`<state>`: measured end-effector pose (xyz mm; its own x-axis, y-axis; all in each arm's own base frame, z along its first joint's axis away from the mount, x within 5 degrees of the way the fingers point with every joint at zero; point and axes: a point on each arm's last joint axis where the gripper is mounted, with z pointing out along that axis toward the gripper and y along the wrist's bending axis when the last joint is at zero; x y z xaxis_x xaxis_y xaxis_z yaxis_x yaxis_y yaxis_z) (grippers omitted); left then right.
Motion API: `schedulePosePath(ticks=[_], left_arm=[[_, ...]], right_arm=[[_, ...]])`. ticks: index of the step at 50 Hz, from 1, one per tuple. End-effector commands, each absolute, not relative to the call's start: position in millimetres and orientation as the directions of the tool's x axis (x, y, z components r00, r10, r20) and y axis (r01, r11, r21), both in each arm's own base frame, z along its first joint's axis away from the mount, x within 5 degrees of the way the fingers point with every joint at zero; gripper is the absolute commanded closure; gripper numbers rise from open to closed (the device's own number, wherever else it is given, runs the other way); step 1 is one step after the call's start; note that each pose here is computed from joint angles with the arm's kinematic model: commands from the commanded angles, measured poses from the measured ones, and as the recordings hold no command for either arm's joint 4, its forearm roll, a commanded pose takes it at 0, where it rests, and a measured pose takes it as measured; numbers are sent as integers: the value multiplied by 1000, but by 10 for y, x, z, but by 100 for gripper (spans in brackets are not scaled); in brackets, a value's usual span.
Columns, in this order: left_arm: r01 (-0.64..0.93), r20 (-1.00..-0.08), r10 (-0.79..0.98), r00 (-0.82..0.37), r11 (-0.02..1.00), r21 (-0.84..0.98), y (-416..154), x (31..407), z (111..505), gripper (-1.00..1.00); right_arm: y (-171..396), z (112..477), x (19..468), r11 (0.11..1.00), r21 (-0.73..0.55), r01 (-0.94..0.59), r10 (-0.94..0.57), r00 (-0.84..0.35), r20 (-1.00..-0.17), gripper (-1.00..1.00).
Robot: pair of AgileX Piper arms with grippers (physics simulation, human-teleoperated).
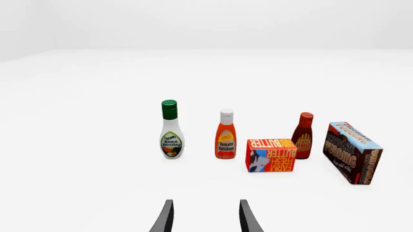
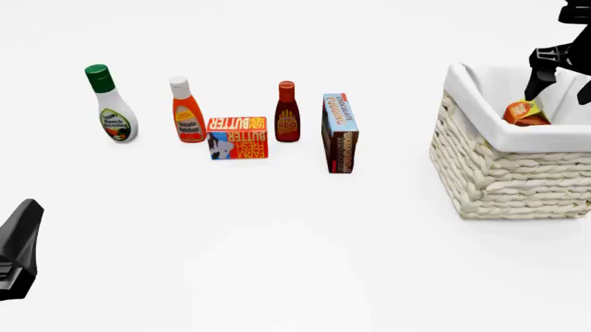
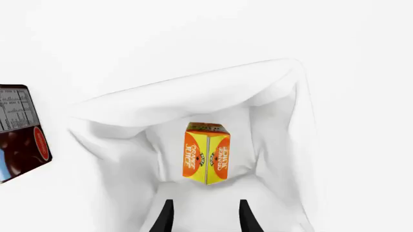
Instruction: Pick the orange juice and place it in the basket.
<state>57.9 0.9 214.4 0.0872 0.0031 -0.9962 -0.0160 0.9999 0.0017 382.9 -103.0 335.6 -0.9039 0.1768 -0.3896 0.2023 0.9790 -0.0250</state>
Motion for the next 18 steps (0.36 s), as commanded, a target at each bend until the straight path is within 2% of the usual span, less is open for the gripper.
schedulePosePath(ticks=[1,18], left_arm=[[-16,-996,3,87,1000,2,9,579,2144,-100],[-16,-996,3,87,1000,2,9,579,2144,-100]], right_arm=[[-996,3381,3823,979,-23,201,176,-902,-395,-100],[-873,3564,3660,983,-25,181,153,-891,-428,-100]])
